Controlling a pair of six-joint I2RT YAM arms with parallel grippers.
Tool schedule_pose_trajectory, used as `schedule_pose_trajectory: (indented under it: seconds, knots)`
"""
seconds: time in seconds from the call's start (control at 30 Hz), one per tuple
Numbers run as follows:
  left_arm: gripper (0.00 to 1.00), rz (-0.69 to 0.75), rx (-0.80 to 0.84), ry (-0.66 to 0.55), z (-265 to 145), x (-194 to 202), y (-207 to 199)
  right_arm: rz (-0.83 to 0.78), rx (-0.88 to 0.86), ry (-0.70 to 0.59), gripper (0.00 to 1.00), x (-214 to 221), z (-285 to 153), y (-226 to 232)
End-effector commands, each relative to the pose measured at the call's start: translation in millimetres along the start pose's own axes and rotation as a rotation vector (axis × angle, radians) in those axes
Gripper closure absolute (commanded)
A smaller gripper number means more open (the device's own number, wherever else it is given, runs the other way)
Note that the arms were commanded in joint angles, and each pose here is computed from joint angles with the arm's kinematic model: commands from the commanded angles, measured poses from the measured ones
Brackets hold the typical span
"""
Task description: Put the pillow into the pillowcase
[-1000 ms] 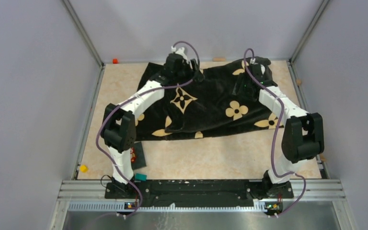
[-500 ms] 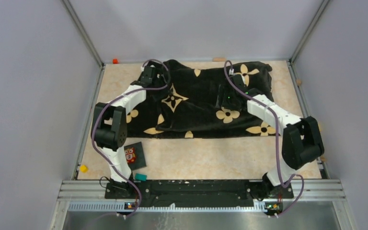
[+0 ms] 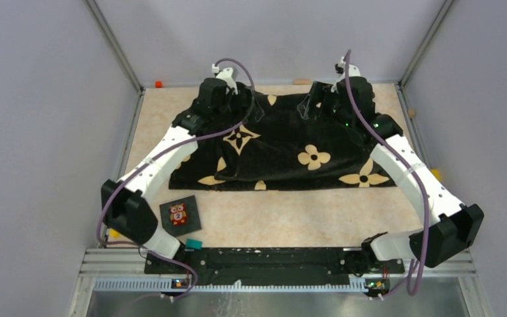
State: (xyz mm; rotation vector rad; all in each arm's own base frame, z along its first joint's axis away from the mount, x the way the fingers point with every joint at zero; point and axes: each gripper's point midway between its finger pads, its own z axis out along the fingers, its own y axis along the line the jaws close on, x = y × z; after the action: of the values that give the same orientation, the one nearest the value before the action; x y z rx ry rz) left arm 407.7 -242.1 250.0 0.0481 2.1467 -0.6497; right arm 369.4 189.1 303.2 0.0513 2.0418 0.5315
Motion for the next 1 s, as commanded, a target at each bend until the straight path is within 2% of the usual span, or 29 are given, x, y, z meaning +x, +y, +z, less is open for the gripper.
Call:
schedule_pose_trajectory:
  seconds: [0.0,0.07,0.2,0.33,0.43,0.97]
  knots:
    - [0.01,0.117,0.093,-0.098,-48.2,-20.5,-22.5,-0.018,-0.100,-0.106,0.19,-27.4,-23.4,22.3]
    - [0.01,0.139,0.111,-0.130,-63.2,-22.0,-25.5,-0.016,-0.129,-0.138,0.19,-32.5,-30.0,26.7]
    - [0.01,0.155,0.053,-0.209,-87.8,-30.2,-14.1,-0.013,-0.151,-0.182,0.17,-37.7,-38.8,28.9]
    - [0.01,0.182,-0.004,-0.238,-101.3,-32.5,-3.3,-0.017,-0.154,-0.188,0.17,-37.5,-40.7,28.4]
    - [0.01,0.178,-0.052,-0.222,-101.4,-29.4,6.0,-0.016,-0.154,-0.189,0.16,-36.1,-40.4,27.8]
    - [0.01,0.199,-0.033,-0.223,-100.4,-22.6,6.7,-0.007,-0.148,-0.174,0.16,-30.1,-33.9,25.6]
